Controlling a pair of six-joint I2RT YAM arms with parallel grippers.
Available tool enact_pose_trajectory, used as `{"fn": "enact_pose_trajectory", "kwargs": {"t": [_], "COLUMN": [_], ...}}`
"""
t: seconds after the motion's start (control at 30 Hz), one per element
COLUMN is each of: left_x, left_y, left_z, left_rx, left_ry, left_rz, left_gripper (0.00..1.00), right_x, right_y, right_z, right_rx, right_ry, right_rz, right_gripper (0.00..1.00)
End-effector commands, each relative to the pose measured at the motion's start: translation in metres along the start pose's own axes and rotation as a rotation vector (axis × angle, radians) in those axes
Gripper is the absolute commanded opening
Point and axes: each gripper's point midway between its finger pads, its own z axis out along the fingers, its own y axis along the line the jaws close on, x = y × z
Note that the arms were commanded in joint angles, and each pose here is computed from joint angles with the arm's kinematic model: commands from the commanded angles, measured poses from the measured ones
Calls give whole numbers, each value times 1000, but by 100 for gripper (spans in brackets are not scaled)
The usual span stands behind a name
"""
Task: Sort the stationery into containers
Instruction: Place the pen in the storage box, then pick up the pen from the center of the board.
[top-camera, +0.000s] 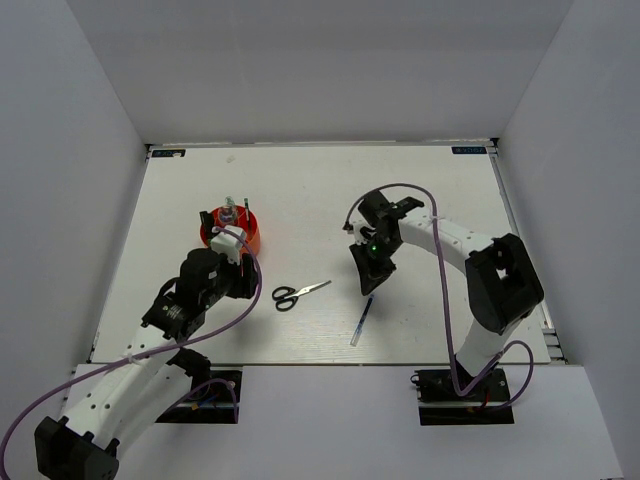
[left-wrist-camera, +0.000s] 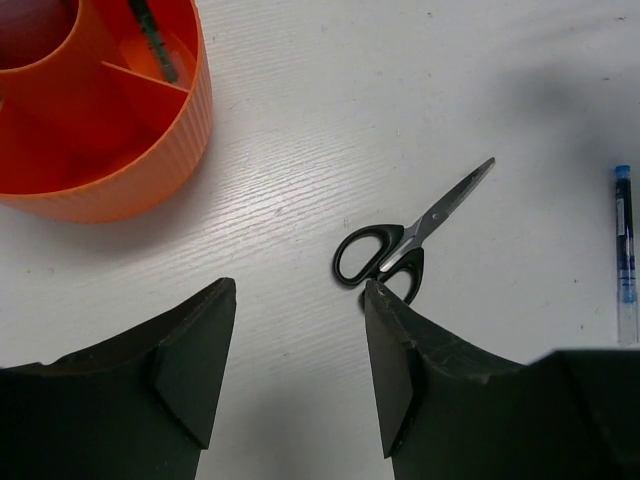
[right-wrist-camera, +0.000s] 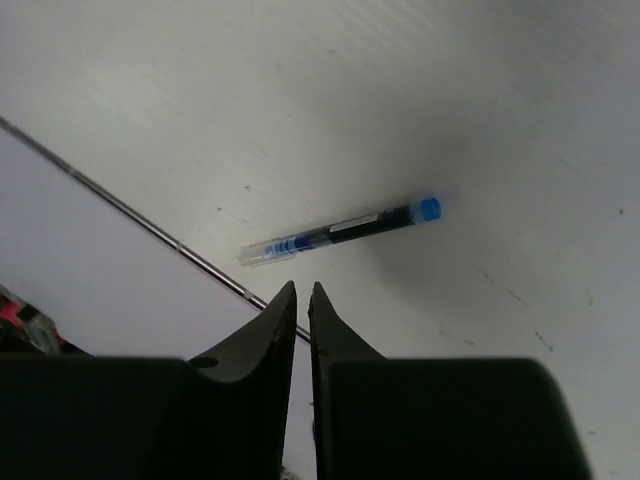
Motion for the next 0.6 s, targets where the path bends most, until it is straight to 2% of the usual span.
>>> {"fn": "enact_pose_trajectory", "kwargs": {"t": [0.0, 0.07, 0.17, 0.2, 0.23, 0.27, 0.33, 0.57], "left_x": [-15, -15, -19, -18, -18, -19, -21, -23], "left_y": [-4, -3, -4, -4, -3, -5, -5, -4], "left_z": [-5, -5, -8, -8, -8, -8, -9, -12], "left_rx": [18, 13, 17, 18, 12, 23, 20, 18], "left_ry": [-28, -28, -41, -39, -42, -43, -53, -67], "left_rz": [1, 4, 8, 7, 9, 11, 9, 12], "left_gripper": [65, 65, 65, 65, 65, 65, 65, 65], "right_x": [-9, -7, -7, -2, -2, 1, 0, 1], "right_y": [-6, -12, -11, -14, -11, -12, -13, -25], "right_z": [-13, -11, -4, 1, 3, 8, 15, 29], "right_rx": [127, 169, 156, 160, 152, 154, 156, 213], "right_ry": [-91, -98, -128, -115, -117, -105, -107, -119], "right_rz": [209, 274, 361, 367, 389, 403, 438, 505], "right_gripper": [12, 14, 39, 39, 52, 56, 56, 39]}}
